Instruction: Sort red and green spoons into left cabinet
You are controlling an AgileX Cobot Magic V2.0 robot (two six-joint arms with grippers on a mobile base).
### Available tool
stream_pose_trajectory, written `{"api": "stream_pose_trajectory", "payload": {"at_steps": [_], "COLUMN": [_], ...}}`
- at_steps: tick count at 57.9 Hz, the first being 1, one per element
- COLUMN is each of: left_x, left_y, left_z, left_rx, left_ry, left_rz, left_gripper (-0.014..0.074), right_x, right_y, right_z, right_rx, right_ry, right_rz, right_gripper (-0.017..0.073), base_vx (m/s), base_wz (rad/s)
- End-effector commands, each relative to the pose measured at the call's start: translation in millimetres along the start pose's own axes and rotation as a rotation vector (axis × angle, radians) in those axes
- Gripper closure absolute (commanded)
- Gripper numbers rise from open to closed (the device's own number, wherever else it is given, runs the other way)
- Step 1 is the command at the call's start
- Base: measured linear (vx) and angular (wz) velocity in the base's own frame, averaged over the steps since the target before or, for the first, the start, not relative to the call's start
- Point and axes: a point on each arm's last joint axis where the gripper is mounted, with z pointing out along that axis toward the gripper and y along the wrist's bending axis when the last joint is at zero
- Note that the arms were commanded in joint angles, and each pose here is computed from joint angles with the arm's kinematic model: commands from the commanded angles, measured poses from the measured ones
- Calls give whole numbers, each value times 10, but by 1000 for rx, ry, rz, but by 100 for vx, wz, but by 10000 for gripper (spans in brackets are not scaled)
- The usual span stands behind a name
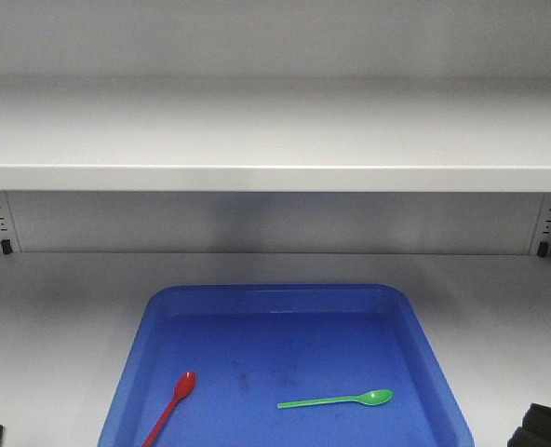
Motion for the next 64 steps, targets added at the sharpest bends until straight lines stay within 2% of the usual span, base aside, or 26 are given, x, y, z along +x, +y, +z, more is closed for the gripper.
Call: {"api": "stream_pose_trajectory", "payload": {"at_steps": [1,8,14,21,35,43,51,64], "left_x": [-150,-163,-126,133,933,1281,1491,1513], "left_y": [117,239,280,277,271,286,287,280], "left_z": [-39,-98,-218,-349,-374,-314,-262,-264], "left_rx": [-93,-195,-263,-318,-398,-437,-439,-435], "left_ry": [-121,-170,-312,-433,-419,-401,-385,-362], "left_rz": [-5,1,41,58,36,26,15,12], "left_gripper": [594,594,594,594,594,594,594,594], "right_x": [-110,-110,-110,-110,-110,-110,-110,-109], "right_y": [-30,-30,-30,-30,-30,-30,-30,-28], "right_z": [-19,-19,-19,-19,-19,-19,-19,-19], "right_rx": [30,30,30,30,30,30,30,27], "right_ry": [-52,-52,-52,-52,-52,-52,-52,-51], "right_rz": [21,21,21,21,21,21,21,21], "right_gripper": [562,562,562,562,562,562,562,562], "base_vx": [0,0,0,0,0,0,0,0], "base_wz": [0,1,0,0,0,0,0,0]}}
